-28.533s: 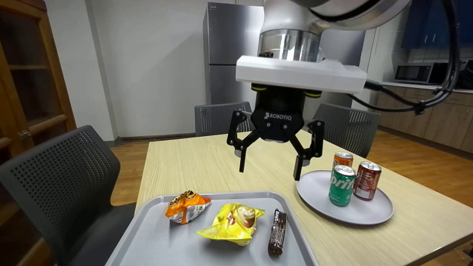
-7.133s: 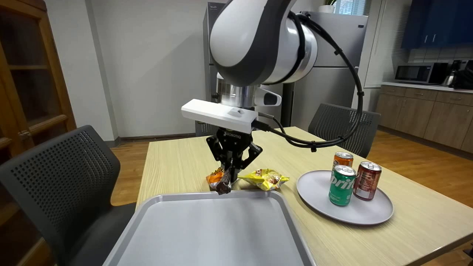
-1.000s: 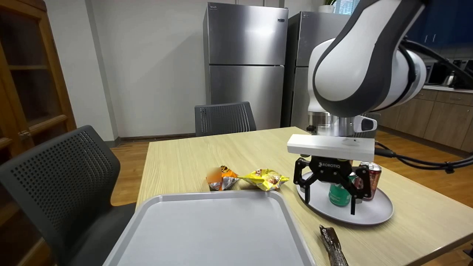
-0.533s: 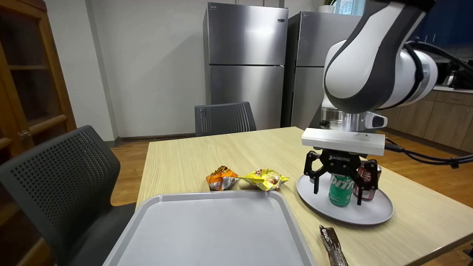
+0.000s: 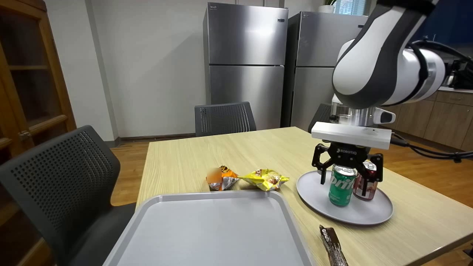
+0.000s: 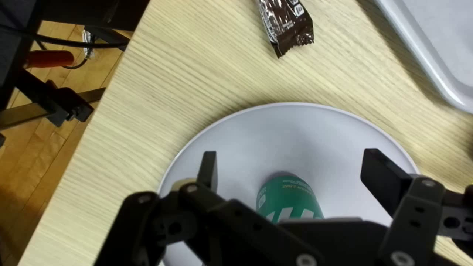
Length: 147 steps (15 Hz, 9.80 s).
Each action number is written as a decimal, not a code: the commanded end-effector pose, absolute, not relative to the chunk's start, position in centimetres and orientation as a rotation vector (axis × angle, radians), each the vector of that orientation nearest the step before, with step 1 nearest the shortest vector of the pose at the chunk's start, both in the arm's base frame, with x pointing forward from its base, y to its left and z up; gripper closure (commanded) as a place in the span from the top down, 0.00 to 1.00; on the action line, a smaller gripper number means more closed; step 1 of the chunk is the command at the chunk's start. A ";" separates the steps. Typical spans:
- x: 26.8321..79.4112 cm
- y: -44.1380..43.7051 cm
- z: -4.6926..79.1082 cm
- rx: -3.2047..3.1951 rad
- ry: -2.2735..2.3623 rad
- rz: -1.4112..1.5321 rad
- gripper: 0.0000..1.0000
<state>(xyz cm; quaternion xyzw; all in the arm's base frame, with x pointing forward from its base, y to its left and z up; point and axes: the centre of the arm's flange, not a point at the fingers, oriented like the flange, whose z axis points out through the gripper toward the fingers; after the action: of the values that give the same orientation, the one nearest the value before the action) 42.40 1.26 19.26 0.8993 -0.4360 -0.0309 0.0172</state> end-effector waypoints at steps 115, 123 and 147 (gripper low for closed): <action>48.5 32.1 28.5 3.117 -0.233 0.095 1.00; 46.6 24.0 28.5 3.110 -0.210 0.036 1.00; 46.0 -1.6 29.0 3.012 -0.721 0.108 1.00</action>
<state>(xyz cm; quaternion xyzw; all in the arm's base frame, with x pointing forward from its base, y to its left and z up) 47.10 0.63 28.06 0.9740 -0.2239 0.0228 0.0251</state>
